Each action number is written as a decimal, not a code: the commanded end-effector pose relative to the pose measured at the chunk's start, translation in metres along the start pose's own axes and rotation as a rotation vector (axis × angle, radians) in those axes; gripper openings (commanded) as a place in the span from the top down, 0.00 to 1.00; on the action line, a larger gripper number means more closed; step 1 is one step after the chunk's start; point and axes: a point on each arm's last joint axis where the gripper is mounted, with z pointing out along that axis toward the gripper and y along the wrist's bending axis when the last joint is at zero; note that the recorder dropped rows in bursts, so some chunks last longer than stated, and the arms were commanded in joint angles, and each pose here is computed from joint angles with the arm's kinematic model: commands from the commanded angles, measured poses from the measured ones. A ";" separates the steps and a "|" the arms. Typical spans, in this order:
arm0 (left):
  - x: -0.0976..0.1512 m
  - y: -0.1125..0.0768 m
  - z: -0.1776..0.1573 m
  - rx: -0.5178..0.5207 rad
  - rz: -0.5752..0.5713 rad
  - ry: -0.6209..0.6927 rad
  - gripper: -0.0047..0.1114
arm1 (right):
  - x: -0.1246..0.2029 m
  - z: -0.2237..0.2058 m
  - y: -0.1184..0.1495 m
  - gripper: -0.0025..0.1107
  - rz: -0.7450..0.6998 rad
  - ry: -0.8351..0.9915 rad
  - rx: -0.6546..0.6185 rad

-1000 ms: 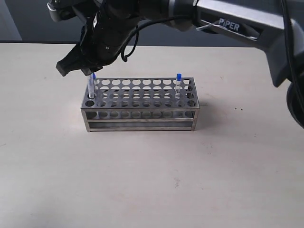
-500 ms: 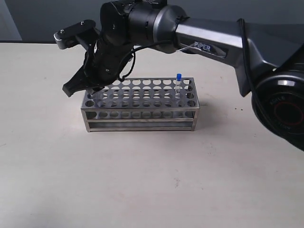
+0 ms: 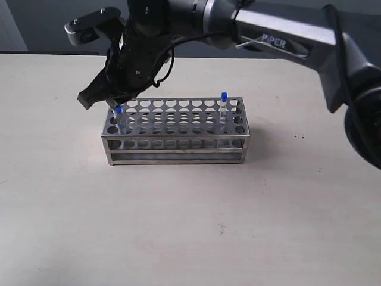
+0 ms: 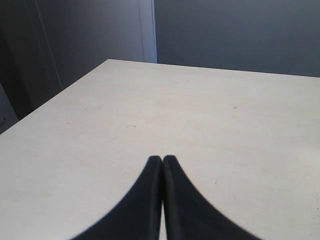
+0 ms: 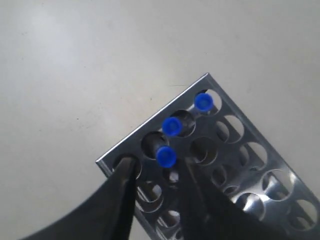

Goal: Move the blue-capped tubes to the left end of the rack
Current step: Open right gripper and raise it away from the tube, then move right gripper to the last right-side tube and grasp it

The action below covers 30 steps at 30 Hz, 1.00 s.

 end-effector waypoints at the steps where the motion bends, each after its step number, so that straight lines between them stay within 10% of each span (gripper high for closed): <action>1: 0.000 0.000 0.001 0.007 -0.006 -0.004 0.96 | -0.005 -0.033 -0.008 0.74 -0.078 -0.010 0.110; 9: 0.000 0.000 0.001 0.007 -0.006 -0.004 0.96 | 0.017 -0.068 -0.064 0.74 0.107 0.188 0.451; 17: 0.000 0.000 0.001 0.007 -0.006 -0.004 0.96 | 0.055 -0.060 -0.123 0.53 0.319 0.274 0.330; 30: 0.000 0.000 0.001 0.007 -0.006 -0.004 0.96 | 0.075 -0.016 -0.132 0.64 0.294 0.289 0.331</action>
